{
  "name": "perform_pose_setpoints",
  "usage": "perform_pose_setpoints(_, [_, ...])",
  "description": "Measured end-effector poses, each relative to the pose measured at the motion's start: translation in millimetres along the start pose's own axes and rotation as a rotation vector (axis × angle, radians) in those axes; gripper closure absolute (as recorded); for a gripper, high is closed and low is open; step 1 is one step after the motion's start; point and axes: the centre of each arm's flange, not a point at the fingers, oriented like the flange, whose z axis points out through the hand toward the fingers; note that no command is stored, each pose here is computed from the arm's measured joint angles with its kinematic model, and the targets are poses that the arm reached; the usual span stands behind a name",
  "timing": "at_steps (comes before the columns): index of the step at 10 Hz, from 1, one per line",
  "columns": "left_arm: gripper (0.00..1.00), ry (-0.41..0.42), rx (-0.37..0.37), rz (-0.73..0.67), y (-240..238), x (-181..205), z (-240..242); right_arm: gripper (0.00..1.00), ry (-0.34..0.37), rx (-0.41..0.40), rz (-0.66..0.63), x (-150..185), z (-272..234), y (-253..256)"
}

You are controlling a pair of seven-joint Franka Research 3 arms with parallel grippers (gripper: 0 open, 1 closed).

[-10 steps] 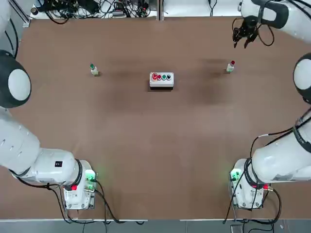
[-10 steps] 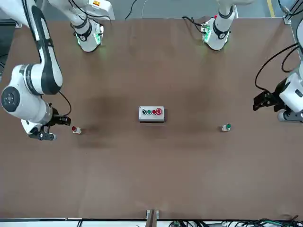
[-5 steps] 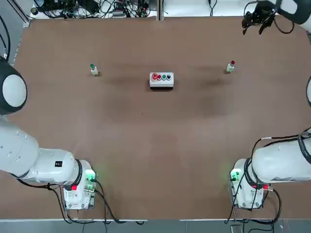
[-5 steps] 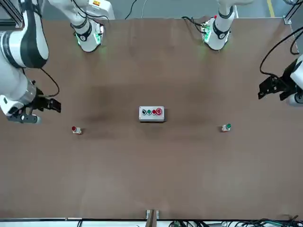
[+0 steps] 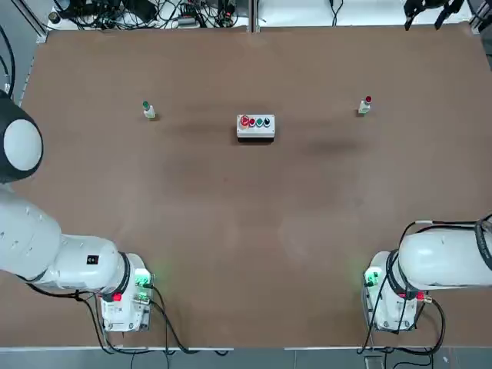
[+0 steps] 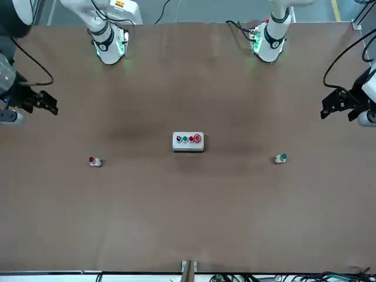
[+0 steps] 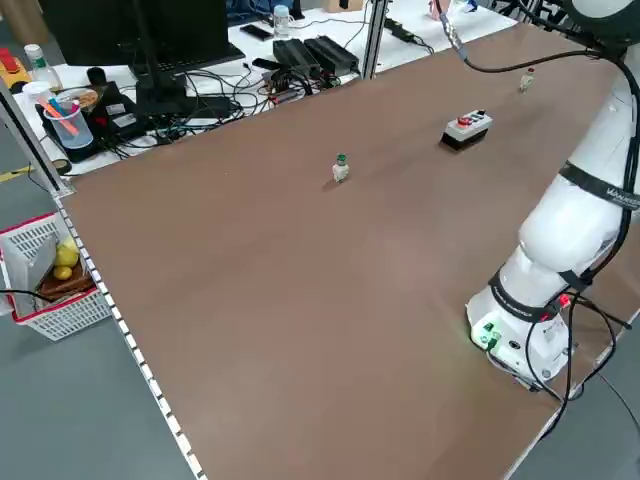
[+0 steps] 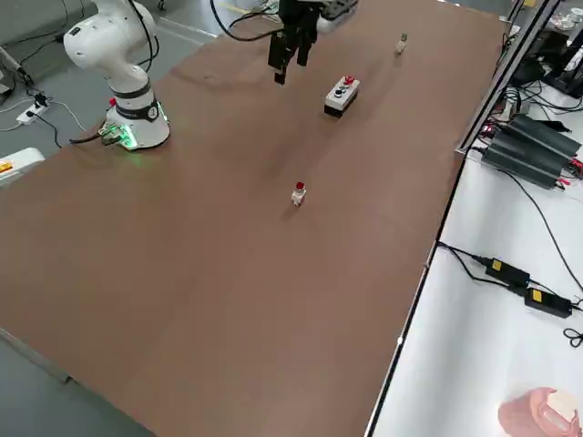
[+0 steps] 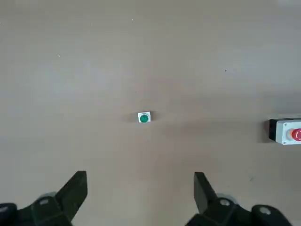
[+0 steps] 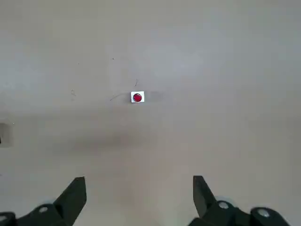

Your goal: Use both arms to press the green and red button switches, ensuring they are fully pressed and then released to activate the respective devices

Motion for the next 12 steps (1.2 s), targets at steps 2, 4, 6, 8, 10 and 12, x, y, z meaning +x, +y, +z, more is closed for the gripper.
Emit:
perform_pose_setpoints(2, [0.00,0.000,0.000,0.000,0,0,0,0.00,0.023,0.003,0.014,-8,-17,0])
perform_pose_setpoints(4, [0.00,0.000,0.000,0.000,0,0,0,0.00,0.036,0.025,0.021,-14,-34,-1])
perform_pose_setpoints(6, [0.00,0.000,0.000,0.000,0,0,0,0.00,0.045,0.055,0.049,-20,-47,-2])
perform_pose_setpoints(8, [0.00,0.000,0.000,0.001,1,0,0,0.00,0.052,0.064,0.068,-23,-58,-3])
perform_pose_setpoints(10, [0.00,0.000,0.000,0.002,1,0,0,0.00,0.051,0.064,0.072,-24,-60,-2])
perform_pose_setpoints(12, [0.00,0.000,0.000,0.002,1,0,0,0.00,0.050,0.064,0.074,-24,-60,-2])
